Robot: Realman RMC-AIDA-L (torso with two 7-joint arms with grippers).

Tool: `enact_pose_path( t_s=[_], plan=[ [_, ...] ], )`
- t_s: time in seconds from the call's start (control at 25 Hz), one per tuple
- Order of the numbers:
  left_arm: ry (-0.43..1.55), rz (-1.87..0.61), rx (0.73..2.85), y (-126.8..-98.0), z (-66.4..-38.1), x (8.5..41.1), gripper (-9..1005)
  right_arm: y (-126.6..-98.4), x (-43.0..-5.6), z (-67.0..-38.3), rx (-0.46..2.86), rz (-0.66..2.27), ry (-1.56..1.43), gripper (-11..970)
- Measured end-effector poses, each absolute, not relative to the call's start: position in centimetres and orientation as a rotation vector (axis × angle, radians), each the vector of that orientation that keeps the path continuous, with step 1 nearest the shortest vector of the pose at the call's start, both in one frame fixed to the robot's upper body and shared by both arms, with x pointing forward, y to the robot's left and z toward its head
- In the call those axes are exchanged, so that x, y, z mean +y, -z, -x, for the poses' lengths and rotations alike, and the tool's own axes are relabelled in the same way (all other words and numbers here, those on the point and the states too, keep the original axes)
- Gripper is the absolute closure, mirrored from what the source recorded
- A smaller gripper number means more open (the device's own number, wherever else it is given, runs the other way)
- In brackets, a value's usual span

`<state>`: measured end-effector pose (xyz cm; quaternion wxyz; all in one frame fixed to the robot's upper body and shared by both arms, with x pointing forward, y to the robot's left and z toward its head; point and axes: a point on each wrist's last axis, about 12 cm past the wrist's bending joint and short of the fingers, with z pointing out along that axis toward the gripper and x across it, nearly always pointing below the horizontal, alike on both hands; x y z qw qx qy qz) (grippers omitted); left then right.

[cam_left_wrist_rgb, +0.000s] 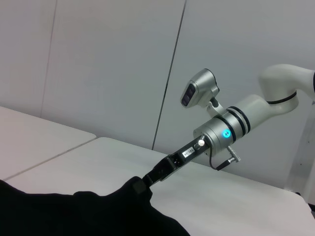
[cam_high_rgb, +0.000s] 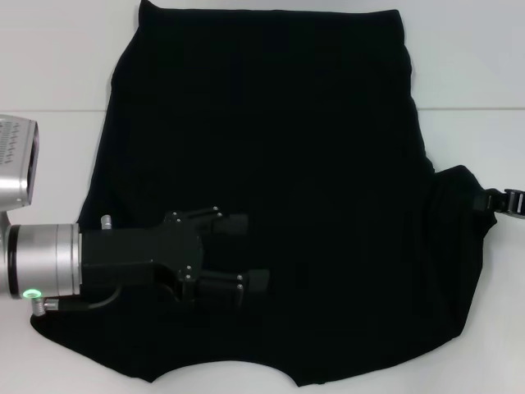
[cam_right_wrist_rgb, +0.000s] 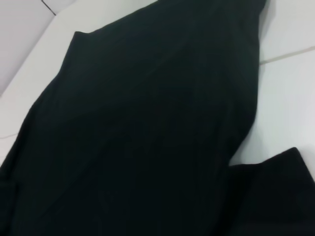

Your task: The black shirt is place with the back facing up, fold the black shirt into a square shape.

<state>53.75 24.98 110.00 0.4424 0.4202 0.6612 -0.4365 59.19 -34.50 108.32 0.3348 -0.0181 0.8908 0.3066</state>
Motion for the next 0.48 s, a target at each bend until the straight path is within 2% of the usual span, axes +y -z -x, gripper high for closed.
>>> enact_pose_path(
  t_s=[0.28,0.48],
  plan=[
    [1.078,-1.046,1.640,-110.1,-53.9,25.0,46,-109.0,-32.9,-59.7,2.292,0.059,-0.892,946],
    [1.082,-1.048,1.642,-110.3,-54.1,24.9,46,-109.4,-29.5,-60.9,2.303,0.155,-0.944,947]
  ],
)
